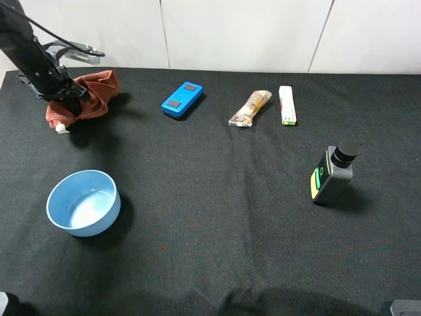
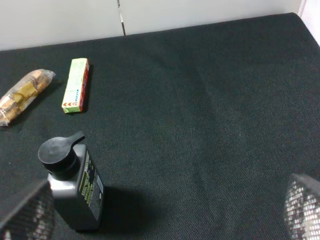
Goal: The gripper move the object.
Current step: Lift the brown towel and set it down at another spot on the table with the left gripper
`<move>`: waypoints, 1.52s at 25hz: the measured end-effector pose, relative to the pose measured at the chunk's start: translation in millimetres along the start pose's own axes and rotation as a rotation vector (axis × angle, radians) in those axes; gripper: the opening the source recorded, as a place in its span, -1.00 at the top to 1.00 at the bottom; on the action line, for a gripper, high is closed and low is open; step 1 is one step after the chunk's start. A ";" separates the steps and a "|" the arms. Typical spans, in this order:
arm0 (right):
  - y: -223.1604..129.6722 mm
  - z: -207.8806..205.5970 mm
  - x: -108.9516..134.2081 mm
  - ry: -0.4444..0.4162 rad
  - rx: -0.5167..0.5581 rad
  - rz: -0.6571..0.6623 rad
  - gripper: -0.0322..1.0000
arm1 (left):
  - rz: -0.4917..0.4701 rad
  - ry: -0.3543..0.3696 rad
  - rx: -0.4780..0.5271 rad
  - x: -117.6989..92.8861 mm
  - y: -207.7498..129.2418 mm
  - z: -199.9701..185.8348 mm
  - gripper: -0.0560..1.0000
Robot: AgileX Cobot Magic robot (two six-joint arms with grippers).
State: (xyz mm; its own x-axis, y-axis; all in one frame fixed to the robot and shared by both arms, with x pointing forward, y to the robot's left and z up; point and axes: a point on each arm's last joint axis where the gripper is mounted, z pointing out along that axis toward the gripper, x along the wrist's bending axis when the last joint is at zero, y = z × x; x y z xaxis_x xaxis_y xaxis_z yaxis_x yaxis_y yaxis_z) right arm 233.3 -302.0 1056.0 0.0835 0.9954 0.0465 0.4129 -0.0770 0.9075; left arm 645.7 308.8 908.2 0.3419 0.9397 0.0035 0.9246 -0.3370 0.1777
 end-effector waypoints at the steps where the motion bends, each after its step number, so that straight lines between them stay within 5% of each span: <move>1: 0.0 0.0 0.0 0.000 0.000 0.000 -0.41 | -0.003 -0.001 0.001 -0.4 -0.3 -3.5 0.41; 21: 0.0 0.0 0.1 0.001 0.000 0.000 -0.41 | -0.032 -0.016 0.026 -9.4 -7.3 -56.3 0.41; 30: 0.0 0.0 0.1 0.001 0.000 0.000 -0.41 | 0.036 0.084 0.041 -44.1 -0.8 -79.7 0.41; 38: 0.0 0.0 0.1 0.001 0.000 0.000 -0.41 | 0.059 0.082 0.096 -79.0 0.1 -84.8 0.41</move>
State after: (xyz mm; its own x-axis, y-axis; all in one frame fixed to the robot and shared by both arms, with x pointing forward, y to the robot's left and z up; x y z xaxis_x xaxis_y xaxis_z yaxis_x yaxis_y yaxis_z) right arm 233.3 -301.9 1056.0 0.0830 0.9954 0.0473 0.4130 -0.0775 0.9074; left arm 604.5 239.4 991.3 0.3851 0.9183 0.0919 0.9164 -0.3923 0.0801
